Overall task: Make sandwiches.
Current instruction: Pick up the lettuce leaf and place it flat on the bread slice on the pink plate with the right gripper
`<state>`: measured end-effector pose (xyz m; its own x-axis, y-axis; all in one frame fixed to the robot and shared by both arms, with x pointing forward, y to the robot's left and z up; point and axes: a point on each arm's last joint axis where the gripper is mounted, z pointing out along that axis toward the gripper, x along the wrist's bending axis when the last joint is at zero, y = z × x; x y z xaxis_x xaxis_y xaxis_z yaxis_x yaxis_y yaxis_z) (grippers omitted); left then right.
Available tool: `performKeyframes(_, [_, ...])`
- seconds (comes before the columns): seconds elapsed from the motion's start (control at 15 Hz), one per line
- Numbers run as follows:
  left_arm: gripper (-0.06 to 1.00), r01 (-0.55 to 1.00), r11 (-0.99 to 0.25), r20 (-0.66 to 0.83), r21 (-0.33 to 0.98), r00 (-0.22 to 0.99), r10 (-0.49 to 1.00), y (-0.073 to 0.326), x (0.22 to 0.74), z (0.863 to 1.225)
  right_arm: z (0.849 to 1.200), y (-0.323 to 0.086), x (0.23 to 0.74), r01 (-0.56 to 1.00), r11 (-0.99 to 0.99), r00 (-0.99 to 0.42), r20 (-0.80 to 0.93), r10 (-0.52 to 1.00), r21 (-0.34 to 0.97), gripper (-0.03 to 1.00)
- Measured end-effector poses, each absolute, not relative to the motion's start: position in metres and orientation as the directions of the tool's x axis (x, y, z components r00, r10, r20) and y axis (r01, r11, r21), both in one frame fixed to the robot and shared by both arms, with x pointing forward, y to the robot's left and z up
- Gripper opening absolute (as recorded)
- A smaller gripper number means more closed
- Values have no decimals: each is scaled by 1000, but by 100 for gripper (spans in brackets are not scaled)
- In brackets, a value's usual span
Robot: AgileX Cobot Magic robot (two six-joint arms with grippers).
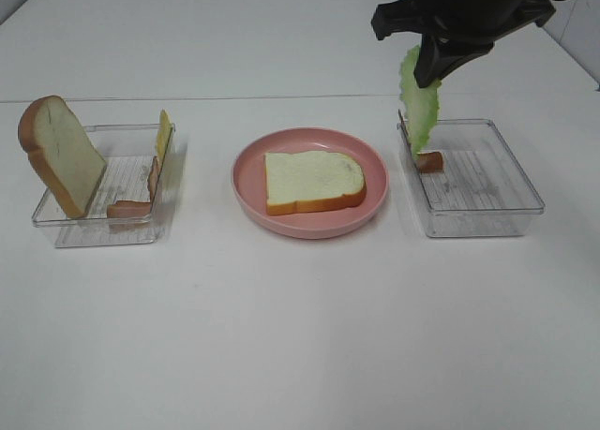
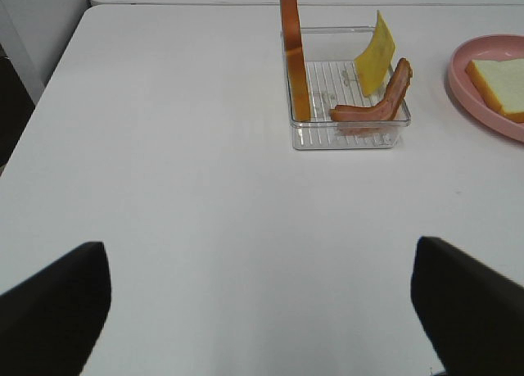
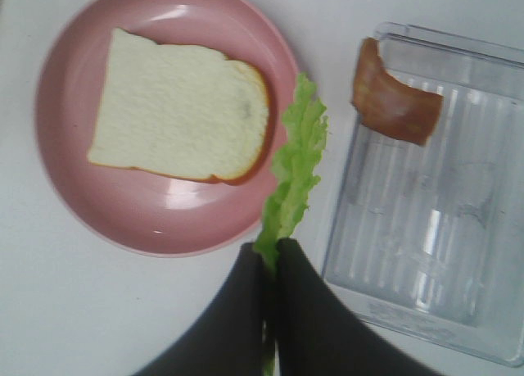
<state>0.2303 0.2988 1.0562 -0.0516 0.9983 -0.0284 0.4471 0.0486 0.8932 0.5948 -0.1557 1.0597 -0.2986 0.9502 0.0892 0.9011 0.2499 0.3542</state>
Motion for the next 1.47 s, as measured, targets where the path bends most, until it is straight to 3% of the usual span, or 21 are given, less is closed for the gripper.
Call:
performKeyframes(0.27, [91,447,49,-28,893,-52,998,299,230,1056,1032,-95,588,861,349,-417,119,901,371,3])
performKeyframes(0.53, [91,447,49,-28,893,-52,998,299,230,1056,1018,-51,584,838,298,-439,240,866,457,3])
performKeyframes(0.93, [91,447,49,-28,893,-52,998,299,230,1056,986,-37,600,848,220,-395,297,869,483,3])
performKeyframes(1.47, [91,447,49,-28,893,-52,998,299,230,1056,960,-43,615,830,255,-409,230,883,496,3])
